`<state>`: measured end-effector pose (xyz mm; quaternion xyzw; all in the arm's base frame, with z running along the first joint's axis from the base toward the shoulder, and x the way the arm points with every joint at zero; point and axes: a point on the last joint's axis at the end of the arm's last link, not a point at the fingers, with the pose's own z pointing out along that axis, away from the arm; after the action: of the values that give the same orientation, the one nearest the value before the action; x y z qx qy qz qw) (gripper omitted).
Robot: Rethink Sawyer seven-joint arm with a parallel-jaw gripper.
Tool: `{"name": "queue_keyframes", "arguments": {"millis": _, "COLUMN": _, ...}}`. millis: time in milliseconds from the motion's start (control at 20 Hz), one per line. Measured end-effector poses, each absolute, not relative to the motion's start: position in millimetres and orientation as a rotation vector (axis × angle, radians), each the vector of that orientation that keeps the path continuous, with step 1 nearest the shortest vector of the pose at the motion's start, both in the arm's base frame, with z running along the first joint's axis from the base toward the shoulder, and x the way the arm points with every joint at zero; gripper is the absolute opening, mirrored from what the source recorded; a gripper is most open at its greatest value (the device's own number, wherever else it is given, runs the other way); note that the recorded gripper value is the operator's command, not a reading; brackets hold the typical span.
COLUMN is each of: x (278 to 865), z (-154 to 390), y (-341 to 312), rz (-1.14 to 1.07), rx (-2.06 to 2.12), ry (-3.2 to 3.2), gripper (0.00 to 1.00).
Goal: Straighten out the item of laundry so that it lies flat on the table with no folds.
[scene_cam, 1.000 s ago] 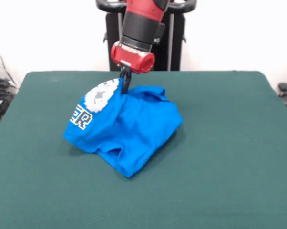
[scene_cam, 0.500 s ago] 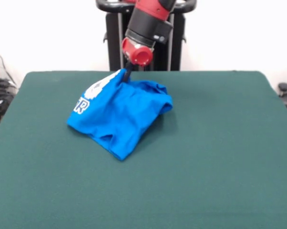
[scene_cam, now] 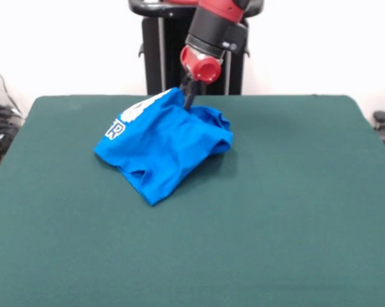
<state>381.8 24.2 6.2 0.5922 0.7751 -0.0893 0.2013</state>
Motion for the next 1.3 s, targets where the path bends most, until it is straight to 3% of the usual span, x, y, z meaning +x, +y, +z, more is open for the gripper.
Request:
{"name": "queue_keyframes", "arguments": {"millis": 750, "x": 459.4, "z": 109.5, "y": 17.0, "rz": -0.211, "rx": 1.727, "ry": 2.270, "gripper": 1.00}}
{"name": "queue_keyframes", "arguments": {"millis": 1300, "x": 522.2, "z": 107.4, "y": -22.9, "rz": -0.153, "rx": 1.485, "ry": 2.201, "gripper": 1.00}}
